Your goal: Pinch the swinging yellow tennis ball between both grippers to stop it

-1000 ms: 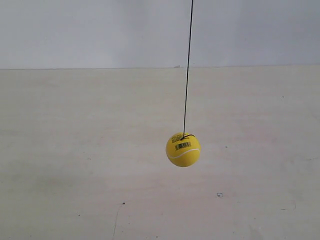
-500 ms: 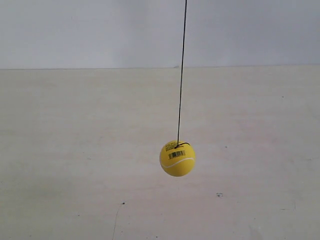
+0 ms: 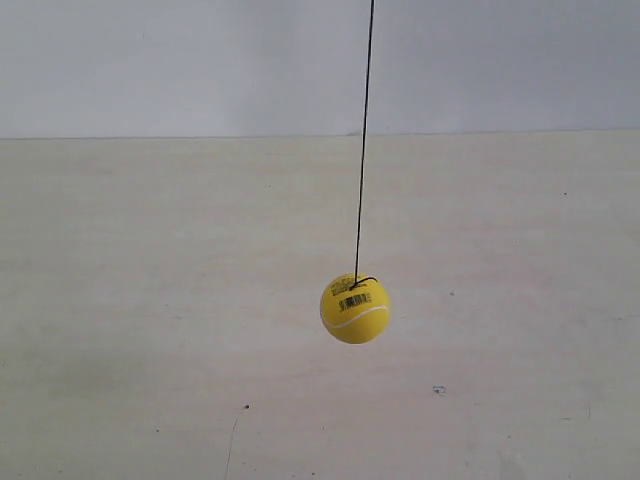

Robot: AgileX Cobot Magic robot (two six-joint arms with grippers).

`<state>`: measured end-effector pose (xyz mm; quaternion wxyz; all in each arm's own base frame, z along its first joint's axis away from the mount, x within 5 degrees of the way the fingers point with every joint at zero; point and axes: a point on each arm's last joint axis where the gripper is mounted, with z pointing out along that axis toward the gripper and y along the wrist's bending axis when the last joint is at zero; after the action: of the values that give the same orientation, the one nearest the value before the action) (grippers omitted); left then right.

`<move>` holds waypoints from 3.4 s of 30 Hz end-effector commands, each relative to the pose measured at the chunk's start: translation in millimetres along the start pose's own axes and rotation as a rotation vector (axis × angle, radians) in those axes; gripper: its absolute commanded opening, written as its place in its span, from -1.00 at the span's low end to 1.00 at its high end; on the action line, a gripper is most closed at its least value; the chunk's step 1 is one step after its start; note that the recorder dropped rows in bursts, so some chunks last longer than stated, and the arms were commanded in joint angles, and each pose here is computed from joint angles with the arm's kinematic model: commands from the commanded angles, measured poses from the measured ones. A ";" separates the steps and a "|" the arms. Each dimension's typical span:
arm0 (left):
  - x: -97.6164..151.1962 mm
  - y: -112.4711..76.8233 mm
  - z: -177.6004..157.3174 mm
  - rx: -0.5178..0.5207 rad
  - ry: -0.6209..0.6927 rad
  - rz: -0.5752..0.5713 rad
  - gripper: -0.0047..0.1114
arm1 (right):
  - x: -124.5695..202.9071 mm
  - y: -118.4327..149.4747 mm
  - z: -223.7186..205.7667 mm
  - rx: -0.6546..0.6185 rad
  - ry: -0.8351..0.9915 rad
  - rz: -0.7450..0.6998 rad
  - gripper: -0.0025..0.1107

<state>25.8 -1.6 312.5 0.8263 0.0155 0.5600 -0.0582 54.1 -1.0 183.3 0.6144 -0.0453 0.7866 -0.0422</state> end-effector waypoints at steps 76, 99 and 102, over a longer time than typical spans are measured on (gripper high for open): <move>128.0 9.2 -21.0 -0.112 0.597 0.048 -0.84 | -0.4 -0.1 -0.3 0.002 -0.006 0.002 -0.96; 128.0 9.2 -21.0 -0.112 0.597 0.048 -0.84 | -0.7 -0.1 -0.3 0.002 -0.009 0.002 -0.96; 128.0 9.2 -21.0 -0.112 0.597 0.048 -0.84 | -0.7 -0.1 -0.3 0.002 -0.009 0.002 -0.96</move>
<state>54.4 -0.2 186.6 0.6264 -0.0015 0.7795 0.0032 54.0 -1.0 183.0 0.6129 -0.0447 0.7878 -0.0417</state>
